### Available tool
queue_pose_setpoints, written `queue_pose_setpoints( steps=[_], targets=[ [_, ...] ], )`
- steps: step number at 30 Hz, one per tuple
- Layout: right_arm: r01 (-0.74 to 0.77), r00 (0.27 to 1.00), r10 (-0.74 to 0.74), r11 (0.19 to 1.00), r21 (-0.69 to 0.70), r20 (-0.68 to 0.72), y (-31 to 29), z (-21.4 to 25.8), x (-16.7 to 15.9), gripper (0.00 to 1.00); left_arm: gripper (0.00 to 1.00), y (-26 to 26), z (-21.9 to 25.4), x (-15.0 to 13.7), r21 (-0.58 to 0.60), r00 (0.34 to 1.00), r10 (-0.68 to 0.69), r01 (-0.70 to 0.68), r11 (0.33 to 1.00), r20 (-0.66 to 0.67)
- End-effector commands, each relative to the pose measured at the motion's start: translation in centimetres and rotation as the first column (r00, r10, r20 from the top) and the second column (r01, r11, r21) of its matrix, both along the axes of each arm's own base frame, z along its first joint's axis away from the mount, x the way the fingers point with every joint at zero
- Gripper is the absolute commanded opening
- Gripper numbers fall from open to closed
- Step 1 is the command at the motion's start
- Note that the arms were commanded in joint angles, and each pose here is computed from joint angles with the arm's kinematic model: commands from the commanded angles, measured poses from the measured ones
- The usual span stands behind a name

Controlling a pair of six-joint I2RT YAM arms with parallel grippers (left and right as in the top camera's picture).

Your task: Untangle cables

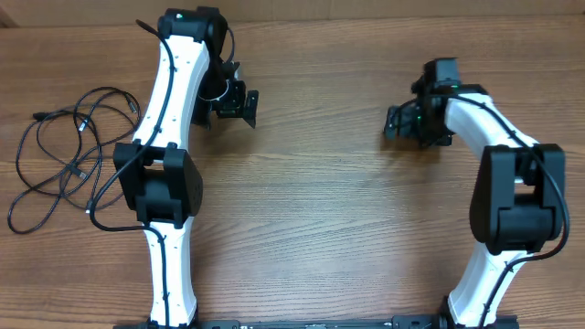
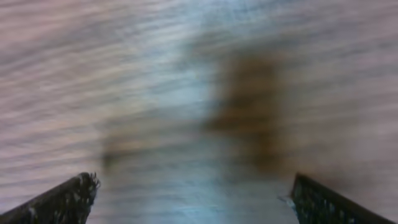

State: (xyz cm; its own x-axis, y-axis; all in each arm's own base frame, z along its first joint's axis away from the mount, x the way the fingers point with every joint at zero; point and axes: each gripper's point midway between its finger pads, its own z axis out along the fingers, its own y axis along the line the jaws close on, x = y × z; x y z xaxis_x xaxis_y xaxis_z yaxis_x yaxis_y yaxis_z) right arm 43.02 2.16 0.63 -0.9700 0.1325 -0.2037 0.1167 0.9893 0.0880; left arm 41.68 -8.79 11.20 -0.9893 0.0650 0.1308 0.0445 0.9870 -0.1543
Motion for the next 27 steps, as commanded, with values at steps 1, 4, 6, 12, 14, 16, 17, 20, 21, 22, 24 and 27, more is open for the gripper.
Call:
queue_pose_setpoints(
  steps=[1,4,6,12,14,16,17,20,21,22,24,27],
  targets=[
    [0.023,0.998,-0.033,0.984,-0.177,-0.054,-2.3,-1.3,-1.4,1.00,1.00,1.1,-0.5,0.2,0.088,0.999,0.037,-0.037,0.995,0.002],
    [0.014,0.997,-0.027,0.984,-0.177,-0.070,-1.7,-1.4,-1.8,1.00,1.00,1.4,-0.5,0.2,0.103,0.999,0.045,-0.045,0.994,0.003],
    [0.064,0.993,-0.080,0.983,-0.171,-0.085,-1.5,-1.4,-2.3,1.00,1.00,1.5,-0.5,0.2,0.103,0.999,0.047,-0.047,0.994,0.003],
    [0.125,0.986,-0.139,0.982,-0.140,-0.096,-1.0,-1.5,-2.7,1.00,1.00,1.4,-1.2,0.2,0.108,0.997,0.072,-0.071,0.992,-0.002],
    [0.125,0.986,-0.138,0.983,-0.132,-0.098,-0.9,-1.5,-2.7,1.00,1.00,1.4,-1.5,0.0,0.113,0.996,0.091,-0.088,0.990,-0.014],
    [0.125,0.986,-0.138,0.983,-0.132,-0.097,-0.9,-1.5,-2.6,1.00,1.00,1.4,-1.6,-0.1,0.114,0.996,0.090,-0.087,0.990,-0.019],
    [0.125,0.986,-0.138,0.983,-0.132,-0.097,-0.9,-1.5,-2.6,1.00,1.00,1.5,-1.6,0.0,0.113,0.996,0.090,-0.087,0.990,-0.016],
    [0.125,0.986,-0.138,0.983,-0.132,-0.097,-0.9,-1.5,-2.6,1.00,1.00,1.4,-1.6,0.4,0.109,0.996,0.089,-0.089,0.990,0.001],
    [0.125,0.986,-0.138,0.983,-0.132,-0.097,-0.9,-1.5,-2.6,1.00,1.00,1.3,-1.7,0.7,0.106,0.996,0.089,-0.090,0.990,0.012],
    [0.125,0.986,-0.138,0.983,-0.132,-0.096,-0.9,-1.5,-2.6,1.00,1.00,1.3,-1.7,0.9,0.105,0.996,0.090,-0.091,0.990,0.020],
    [0.125,0.986,-0.138,0.983,-0.131,-0.094,-0.9,-1.5,-2.6,1.00,1.00,1.2,-1.7,1.5,0.098,0.995,0.090,-0.094,0.991,0.048],
    [0.125,0.986,-0.138,0.983,-0.131,-0.094,-0.9,-1.5,-2.6,1.00,1.00,1.1,-1.8,2.7,0.086,0.991,0.090,-0.099,0.991,0.094]
  ],
)
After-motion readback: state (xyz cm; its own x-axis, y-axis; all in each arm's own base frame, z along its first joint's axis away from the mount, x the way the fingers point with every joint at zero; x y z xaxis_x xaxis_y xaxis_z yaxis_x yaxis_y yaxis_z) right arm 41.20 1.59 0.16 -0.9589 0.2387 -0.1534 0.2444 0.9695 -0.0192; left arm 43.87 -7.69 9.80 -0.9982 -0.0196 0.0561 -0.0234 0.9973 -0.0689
